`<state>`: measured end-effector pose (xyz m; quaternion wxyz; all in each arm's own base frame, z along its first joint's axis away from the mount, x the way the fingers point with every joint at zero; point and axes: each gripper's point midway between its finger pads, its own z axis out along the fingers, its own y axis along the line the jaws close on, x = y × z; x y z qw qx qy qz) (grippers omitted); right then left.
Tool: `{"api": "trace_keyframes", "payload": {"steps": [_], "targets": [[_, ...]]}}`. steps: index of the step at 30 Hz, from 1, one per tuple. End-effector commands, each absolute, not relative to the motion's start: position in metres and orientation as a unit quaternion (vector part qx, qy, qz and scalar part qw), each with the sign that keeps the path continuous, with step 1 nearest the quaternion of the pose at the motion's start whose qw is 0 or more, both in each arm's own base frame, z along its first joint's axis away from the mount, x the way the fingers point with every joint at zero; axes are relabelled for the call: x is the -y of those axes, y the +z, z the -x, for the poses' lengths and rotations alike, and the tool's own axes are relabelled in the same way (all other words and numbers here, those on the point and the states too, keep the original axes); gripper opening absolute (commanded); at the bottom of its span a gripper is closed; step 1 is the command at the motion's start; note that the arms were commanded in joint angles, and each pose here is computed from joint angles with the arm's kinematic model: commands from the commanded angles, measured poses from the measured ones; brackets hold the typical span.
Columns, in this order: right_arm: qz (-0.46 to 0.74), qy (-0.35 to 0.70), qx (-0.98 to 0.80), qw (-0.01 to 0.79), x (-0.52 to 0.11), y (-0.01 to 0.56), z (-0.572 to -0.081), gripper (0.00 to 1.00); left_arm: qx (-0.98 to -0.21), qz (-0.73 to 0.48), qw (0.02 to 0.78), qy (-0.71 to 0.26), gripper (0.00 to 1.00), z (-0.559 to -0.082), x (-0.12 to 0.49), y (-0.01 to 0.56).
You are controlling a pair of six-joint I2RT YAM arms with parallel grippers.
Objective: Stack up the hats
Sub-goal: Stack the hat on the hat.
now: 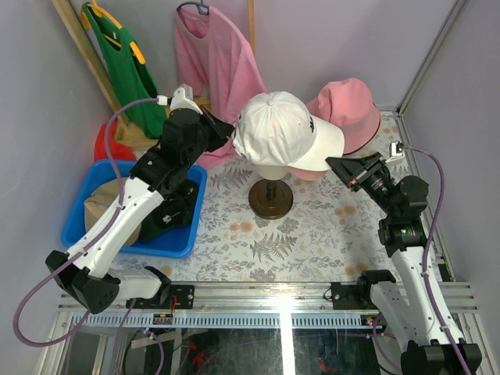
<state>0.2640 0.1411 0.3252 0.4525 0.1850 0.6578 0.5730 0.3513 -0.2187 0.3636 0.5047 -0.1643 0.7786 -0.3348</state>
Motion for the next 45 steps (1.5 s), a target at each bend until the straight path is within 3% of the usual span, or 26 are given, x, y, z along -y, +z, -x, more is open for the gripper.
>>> {"api": "trace_keyframes", "payload": {"steps": [1,27,45], "targets": [[-0.222,0.524,-0.736,0.369,-0.149,0.243,-0.258,0.00,-0.773,0.144,0.513,-0.344,0.01,-0.354,0.226,0.373],[-0.263,0.459,-0.793,0.302,-0.148,0.168,-0.239,0.00,-0.783,0.137,0.506,-0.335,0.00,-0.356,0.226,0.356],[-0.223,0.423,-0.830,0.289,-0.154,0.174,-0.298,0.00,-0.784,0.148,0.501,-0.337,0.00,-0.336,0.214,0.346]]}}
